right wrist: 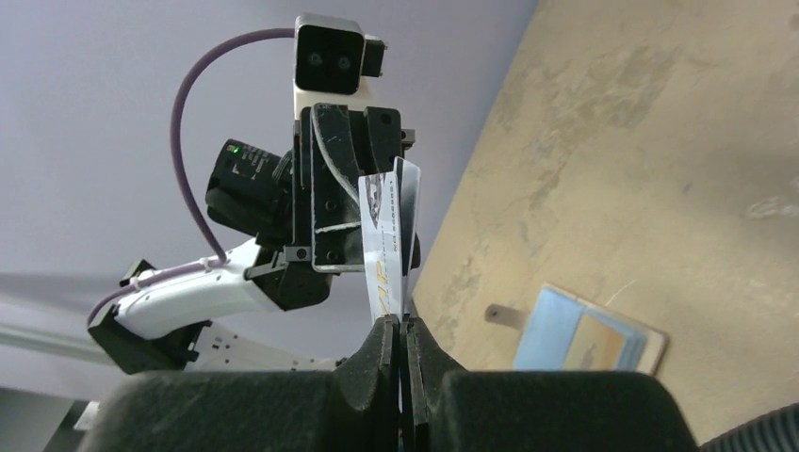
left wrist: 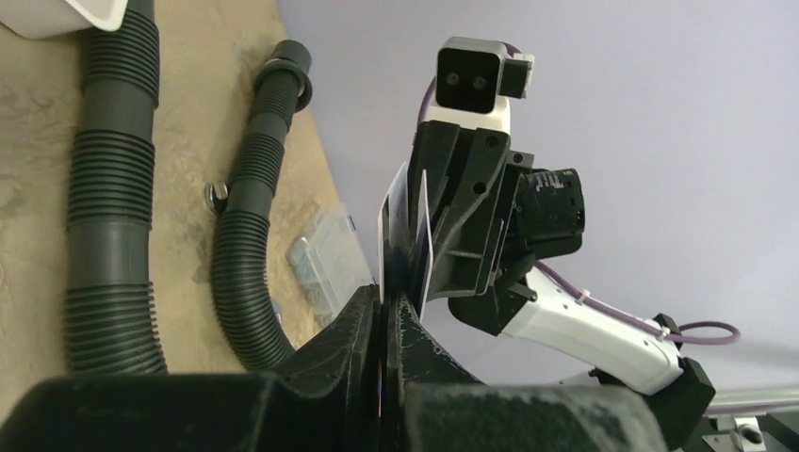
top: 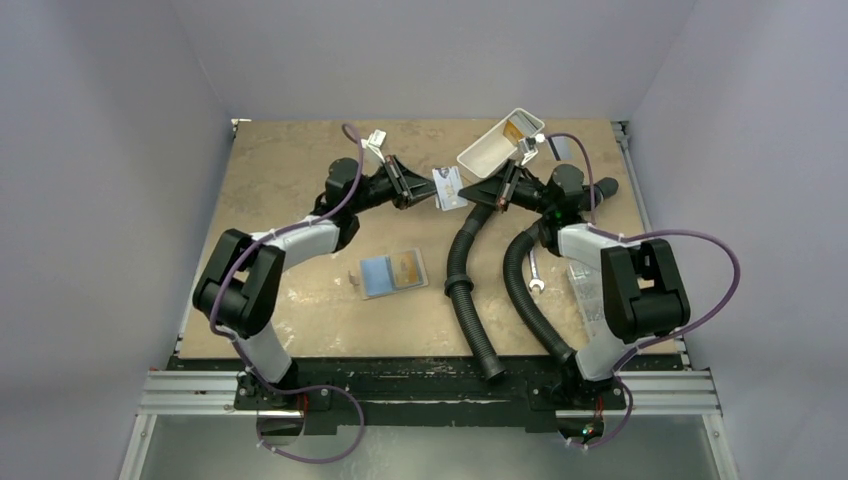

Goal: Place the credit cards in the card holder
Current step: Place the credit card in the storage box.

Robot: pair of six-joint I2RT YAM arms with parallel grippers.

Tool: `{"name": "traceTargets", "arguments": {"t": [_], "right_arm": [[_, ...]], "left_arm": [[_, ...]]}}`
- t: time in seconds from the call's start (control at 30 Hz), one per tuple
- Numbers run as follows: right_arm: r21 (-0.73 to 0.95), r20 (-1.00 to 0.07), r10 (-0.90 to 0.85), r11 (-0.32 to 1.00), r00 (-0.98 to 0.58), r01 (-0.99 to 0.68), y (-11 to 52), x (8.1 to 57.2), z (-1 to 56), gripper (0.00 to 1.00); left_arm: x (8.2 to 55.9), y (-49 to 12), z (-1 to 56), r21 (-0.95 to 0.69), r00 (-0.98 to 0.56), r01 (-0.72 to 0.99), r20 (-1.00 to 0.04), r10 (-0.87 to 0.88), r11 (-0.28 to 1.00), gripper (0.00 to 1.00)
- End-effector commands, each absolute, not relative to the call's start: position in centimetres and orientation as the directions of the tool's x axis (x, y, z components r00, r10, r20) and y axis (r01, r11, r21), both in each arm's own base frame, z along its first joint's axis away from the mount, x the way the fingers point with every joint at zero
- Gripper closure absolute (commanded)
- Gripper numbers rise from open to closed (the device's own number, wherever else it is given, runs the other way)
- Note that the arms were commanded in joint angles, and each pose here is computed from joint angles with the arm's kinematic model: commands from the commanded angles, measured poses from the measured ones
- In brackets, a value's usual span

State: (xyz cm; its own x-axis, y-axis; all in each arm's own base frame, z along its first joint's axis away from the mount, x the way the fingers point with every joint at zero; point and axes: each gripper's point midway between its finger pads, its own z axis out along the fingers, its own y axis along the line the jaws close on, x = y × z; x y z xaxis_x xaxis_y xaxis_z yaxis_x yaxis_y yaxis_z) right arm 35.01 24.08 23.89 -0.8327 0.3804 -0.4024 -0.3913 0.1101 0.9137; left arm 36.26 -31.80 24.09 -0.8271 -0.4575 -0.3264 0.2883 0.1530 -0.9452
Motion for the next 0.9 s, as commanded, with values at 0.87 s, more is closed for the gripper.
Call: {"name": "traceTargets", "arguments": {"t": [0.87], "right_arm": [[0.946, -0.324, 0.556, 0.172, -0.765, -0.275, 15.6, 52.7, 18.8, 1.0]], "left_arm": [[55.7, -40.7, 16.2, -0.958, -0.812, 0.257, -0.284, -0.51, 0.124, 1.0]]}}
